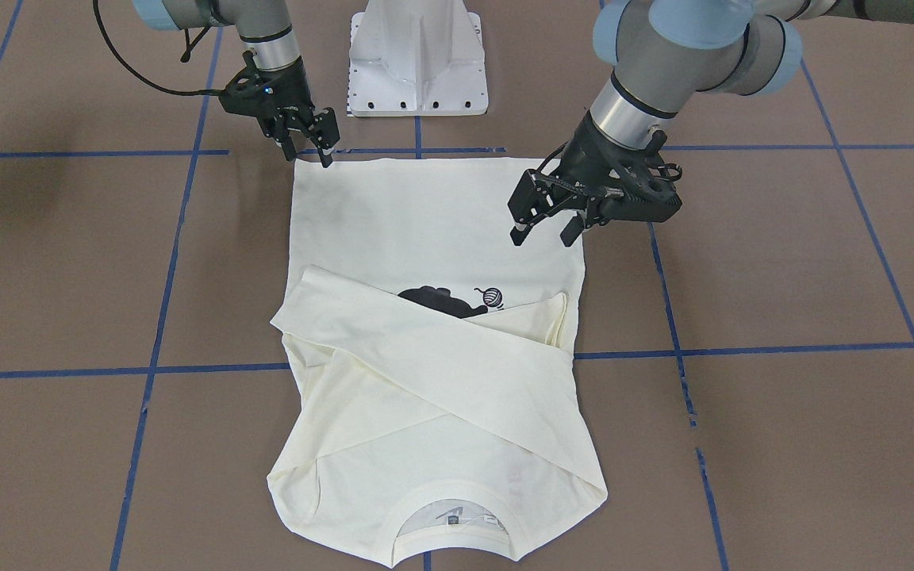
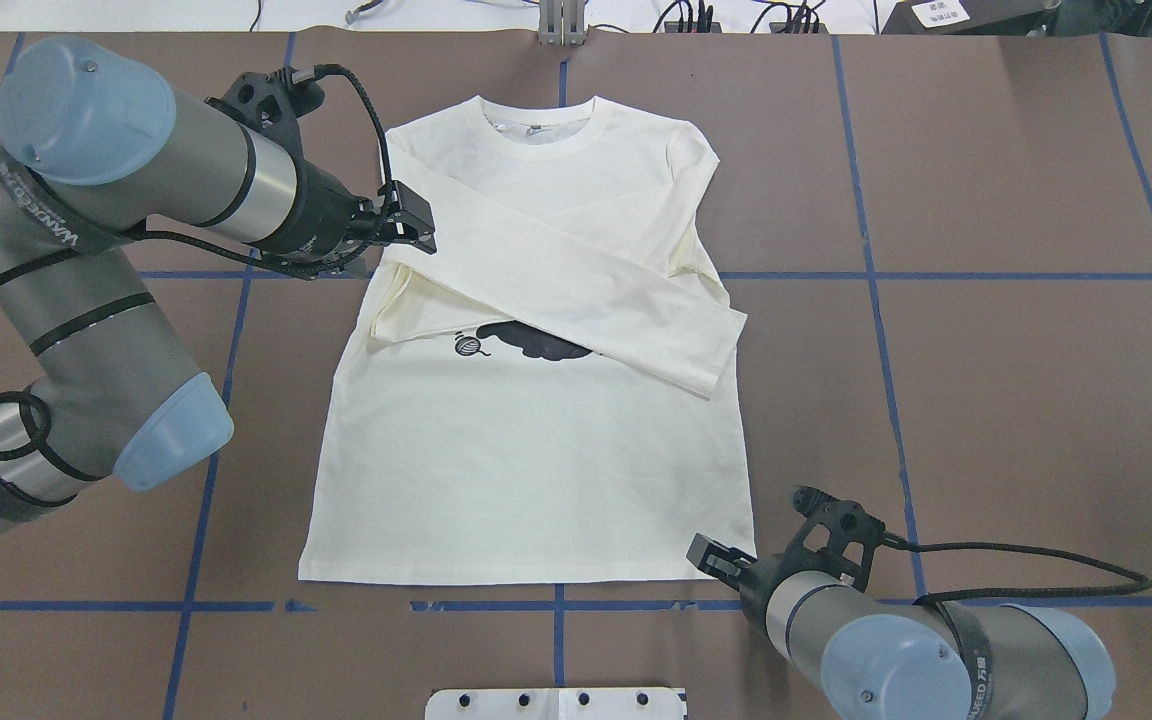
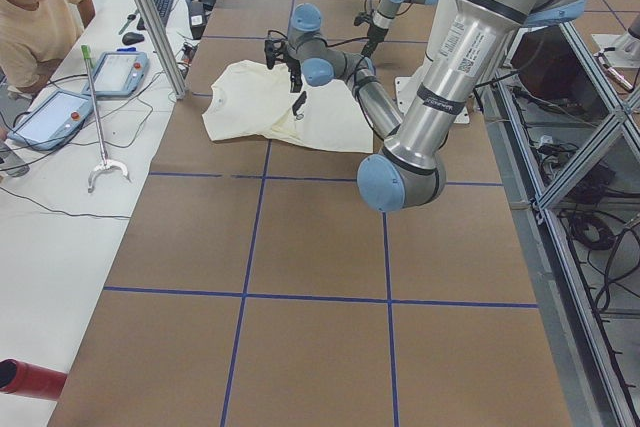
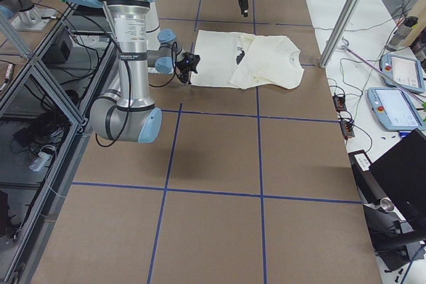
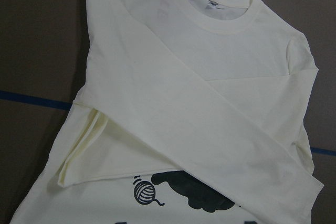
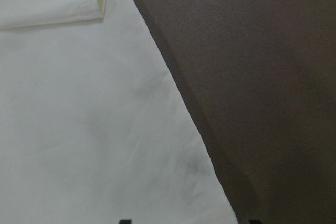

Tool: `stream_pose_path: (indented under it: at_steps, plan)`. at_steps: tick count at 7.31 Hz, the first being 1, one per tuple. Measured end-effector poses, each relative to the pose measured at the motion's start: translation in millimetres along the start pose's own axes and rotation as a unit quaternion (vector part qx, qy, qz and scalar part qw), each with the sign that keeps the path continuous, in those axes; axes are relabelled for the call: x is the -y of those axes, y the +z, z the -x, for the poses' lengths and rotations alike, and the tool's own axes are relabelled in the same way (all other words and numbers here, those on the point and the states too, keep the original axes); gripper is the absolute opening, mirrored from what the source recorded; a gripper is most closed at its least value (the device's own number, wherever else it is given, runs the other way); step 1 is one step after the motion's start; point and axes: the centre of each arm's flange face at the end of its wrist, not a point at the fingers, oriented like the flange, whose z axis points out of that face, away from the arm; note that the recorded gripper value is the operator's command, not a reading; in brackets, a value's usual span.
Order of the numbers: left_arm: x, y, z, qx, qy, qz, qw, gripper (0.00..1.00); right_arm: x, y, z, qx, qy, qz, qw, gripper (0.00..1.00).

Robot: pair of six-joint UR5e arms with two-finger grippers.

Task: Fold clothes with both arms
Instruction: 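Move both grippers to the hem corners nearest the robot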

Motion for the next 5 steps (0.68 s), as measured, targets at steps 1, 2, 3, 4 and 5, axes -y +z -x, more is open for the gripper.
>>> stream_pose_path:
  at_steps: [1, 2, 3, 4, 5]
  plan:
    - [-0.5, 0.2, -0.6, 0.000, -0.007, 0.000, 1.0000, 0.82, -6.3, 2.3, -3.9, -0.014, -0.002, -0.003, 0.9999, 0.21]
    - [-0.7, 0.1, -1.0, -0.001, -0.011, 0.000, 0.9999, 0.82, -8.6, 4.3, -6.8, -0.025, -0.005, -0.008, 0.9997, 0.08]
    - [-0.4, 0.1, -1.1, 0.000, -0.012, -0.002, 0.9999, 0.82, -8.3, 5.7, -8.7, -0.030, -0.006, -0.011, 0.9995, 0.00]
    - [0.4, 0.0, -0.9, 0.000, -0.012, -0.005, 0.9999, 0.82, -7.3, 6.4, -9.7, -0.033, -0.007, -0.013, 0.9994, 0.00]
    - [1.0, 0.2, 0.0, 0.001, -0.013, -0.007, 0.9999, 0.82, -6.6, 6.7, -10.2, -0.034, -0.007, -0.014, 0.9993, 0.00]
